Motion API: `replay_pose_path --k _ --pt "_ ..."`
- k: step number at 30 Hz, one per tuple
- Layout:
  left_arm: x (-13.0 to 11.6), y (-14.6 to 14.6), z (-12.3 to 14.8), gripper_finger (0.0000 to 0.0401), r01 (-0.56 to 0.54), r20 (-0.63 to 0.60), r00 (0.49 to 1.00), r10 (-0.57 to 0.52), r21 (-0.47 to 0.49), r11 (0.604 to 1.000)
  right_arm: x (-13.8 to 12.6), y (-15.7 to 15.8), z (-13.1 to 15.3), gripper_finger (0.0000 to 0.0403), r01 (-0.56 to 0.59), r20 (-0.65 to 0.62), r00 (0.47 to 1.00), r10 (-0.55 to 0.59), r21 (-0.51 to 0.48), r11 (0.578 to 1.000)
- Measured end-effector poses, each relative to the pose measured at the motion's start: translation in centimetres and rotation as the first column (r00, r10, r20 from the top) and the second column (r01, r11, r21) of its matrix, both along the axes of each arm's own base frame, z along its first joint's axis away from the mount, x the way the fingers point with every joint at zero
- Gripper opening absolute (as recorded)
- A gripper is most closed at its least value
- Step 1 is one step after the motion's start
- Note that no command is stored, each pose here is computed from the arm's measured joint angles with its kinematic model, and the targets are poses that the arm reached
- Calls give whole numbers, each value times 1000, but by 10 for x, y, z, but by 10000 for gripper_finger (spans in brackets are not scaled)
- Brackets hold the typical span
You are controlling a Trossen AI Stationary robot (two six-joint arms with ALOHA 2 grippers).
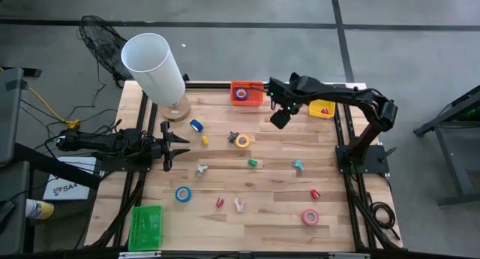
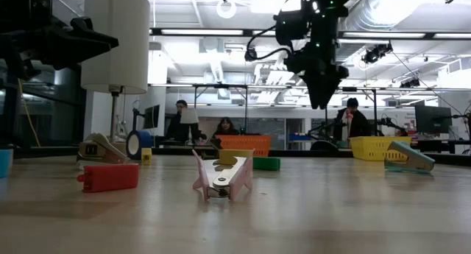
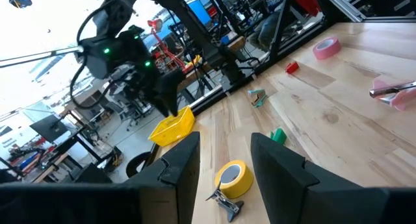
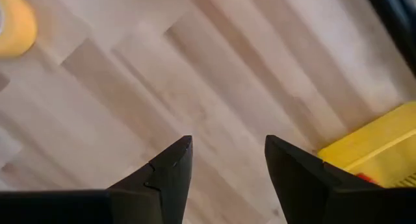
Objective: Pick and place Stapler, Stapler remover, tape
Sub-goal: Put the right mini red stapler into the yellow bin
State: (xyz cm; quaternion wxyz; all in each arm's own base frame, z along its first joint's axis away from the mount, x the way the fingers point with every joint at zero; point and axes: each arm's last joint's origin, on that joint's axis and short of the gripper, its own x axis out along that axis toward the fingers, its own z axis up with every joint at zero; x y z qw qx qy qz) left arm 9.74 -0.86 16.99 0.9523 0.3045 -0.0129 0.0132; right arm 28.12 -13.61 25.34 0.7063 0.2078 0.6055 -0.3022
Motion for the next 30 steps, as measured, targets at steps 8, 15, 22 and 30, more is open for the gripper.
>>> replay_pose_path --k 8,15,22,30 --pt "0 0 0 135 0 0 1000 0 0 1000 6 61 -1 185 -117 -129 983 128 88 989" --pt "0 0 0 135 0 0 1000 0 0 1000 0 128 0 185 -145 -283 948 147 30 989" --pt "0 0 0 135 0 0 1000 0 0 1000 -17 198 -6 185 -207 -312 927 207 33 978" --pt "0 0 0 135 0 0 1000 0 0 1000 -69 230 -34 185 -82 -255 960 114 130 988"
